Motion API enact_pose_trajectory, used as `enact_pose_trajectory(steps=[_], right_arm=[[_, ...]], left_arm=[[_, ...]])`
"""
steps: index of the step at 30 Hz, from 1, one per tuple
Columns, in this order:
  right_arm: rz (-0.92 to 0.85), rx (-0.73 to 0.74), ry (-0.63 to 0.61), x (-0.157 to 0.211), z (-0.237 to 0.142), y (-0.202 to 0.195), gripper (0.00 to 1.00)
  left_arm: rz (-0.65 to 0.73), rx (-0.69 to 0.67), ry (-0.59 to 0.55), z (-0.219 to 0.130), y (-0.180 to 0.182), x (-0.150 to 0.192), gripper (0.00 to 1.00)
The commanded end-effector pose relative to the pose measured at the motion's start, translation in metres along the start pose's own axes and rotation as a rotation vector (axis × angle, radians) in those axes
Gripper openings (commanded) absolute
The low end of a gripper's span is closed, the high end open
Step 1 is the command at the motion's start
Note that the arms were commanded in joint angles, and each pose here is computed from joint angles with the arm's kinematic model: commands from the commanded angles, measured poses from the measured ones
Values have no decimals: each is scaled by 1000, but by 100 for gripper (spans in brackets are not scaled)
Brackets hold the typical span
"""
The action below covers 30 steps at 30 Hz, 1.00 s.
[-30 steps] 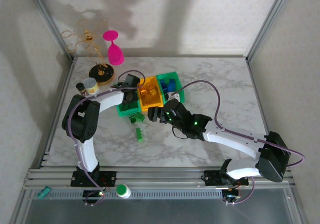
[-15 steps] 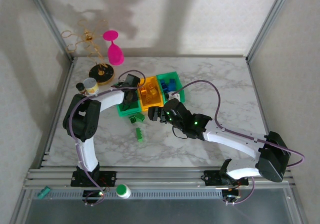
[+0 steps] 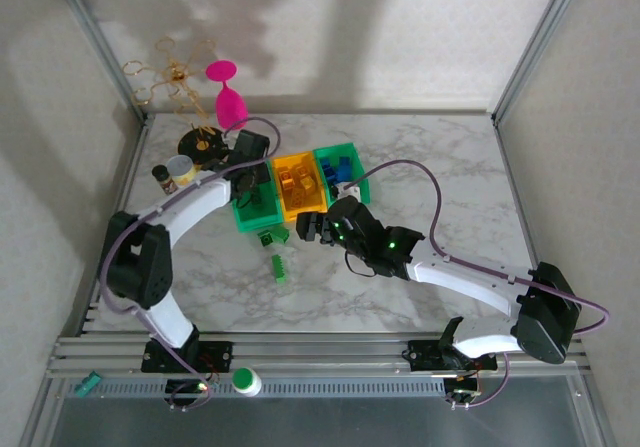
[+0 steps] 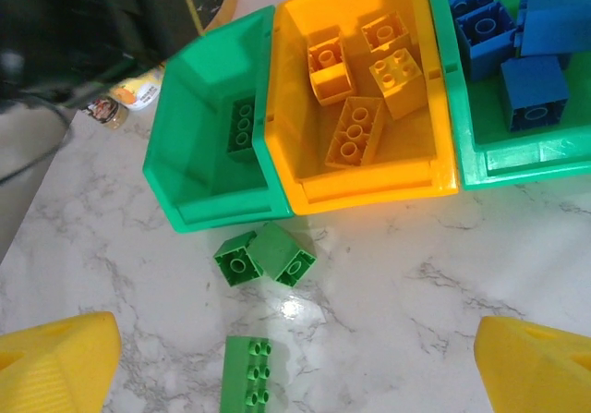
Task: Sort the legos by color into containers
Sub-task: Place the lego in the container, then pick up the lego from the middle-left of the table.
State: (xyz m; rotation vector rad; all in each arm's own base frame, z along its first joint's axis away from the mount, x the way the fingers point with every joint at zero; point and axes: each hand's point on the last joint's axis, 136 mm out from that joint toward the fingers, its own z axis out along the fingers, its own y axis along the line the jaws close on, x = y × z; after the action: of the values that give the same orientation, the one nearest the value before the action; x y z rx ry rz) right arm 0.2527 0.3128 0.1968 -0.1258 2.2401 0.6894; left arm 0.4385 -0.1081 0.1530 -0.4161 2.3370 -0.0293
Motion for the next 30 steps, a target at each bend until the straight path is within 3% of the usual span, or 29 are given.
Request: enact_pose_trajectory(steps=[1,13,19,30], right_arm=[[6,22,3,3,-1,-10,99],[38,24,74,48,-2,-41,99],[13,9,106,68,5,-46,99],[13,11,103,75,10,-52,99]], left_arm=[[-2,11,-7,-32,6,3,44],[-43,111,47,-109,20,93,45],[-63,123,100,-114,19,141,47],[45,89,213,-85,-3,210,50]])
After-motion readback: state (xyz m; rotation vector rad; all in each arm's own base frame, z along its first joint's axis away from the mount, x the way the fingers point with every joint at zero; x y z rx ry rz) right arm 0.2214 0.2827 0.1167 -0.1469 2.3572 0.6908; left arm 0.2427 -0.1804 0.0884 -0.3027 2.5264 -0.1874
